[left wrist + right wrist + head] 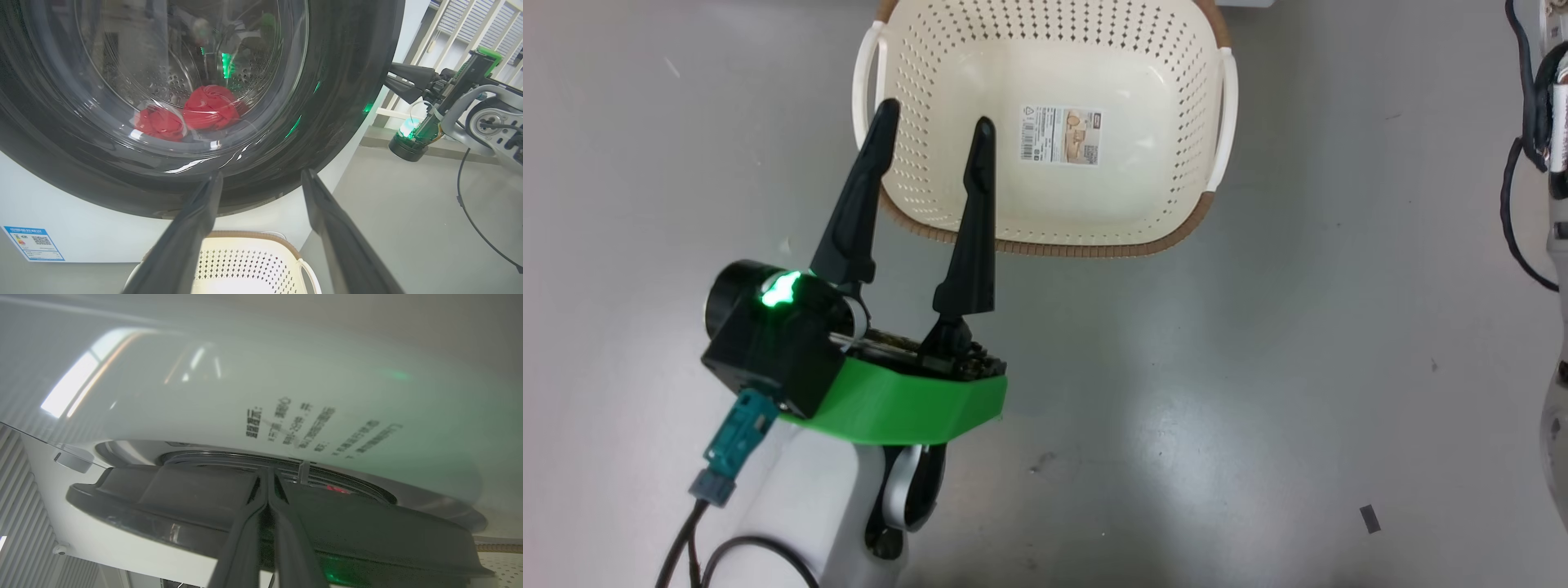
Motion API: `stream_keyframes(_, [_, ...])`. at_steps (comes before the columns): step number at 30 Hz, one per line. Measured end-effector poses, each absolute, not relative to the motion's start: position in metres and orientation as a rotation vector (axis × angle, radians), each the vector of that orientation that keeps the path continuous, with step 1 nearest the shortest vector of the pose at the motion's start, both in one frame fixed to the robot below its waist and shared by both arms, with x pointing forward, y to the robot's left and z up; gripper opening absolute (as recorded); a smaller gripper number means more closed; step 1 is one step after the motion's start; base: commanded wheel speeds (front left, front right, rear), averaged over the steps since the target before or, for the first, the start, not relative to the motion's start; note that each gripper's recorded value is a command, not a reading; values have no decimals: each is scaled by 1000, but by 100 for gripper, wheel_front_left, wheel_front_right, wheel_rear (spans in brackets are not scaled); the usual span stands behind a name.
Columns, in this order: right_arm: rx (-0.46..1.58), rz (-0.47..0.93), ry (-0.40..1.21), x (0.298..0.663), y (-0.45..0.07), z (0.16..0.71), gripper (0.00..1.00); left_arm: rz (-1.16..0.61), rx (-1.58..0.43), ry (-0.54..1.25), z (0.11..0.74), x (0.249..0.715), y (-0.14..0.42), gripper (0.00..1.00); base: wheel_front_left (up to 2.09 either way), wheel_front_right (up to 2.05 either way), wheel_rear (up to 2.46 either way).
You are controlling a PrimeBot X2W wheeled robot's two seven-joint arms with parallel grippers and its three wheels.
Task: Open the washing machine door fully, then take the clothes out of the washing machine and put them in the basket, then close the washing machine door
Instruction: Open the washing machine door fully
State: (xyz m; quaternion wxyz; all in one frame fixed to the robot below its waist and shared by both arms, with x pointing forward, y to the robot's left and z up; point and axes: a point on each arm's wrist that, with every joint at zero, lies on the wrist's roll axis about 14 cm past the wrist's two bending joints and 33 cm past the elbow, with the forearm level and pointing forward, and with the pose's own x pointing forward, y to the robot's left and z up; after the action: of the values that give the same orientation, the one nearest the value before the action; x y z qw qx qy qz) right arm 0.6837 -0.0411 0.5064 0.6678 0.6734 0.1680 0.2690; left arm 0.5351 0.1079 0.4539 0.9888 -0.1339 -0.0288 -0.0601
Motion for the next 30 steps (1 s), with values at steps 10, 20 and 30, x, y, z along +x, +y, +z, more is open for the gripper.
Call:
stream_keyframes(10, [1515,639,433,690,-28,501,0,-105,-266,-43,447,536,112,100,0,0,0])
stream_keyframes(20, [1508,663,460,684,-24,506,0,-83,-266,-53,449,541,116,100,0,0,0])
stream_keyframes(30, [1516,692,456,675,-21,520,0,-87,-271,-64,455,542,114,100,0,0,0])
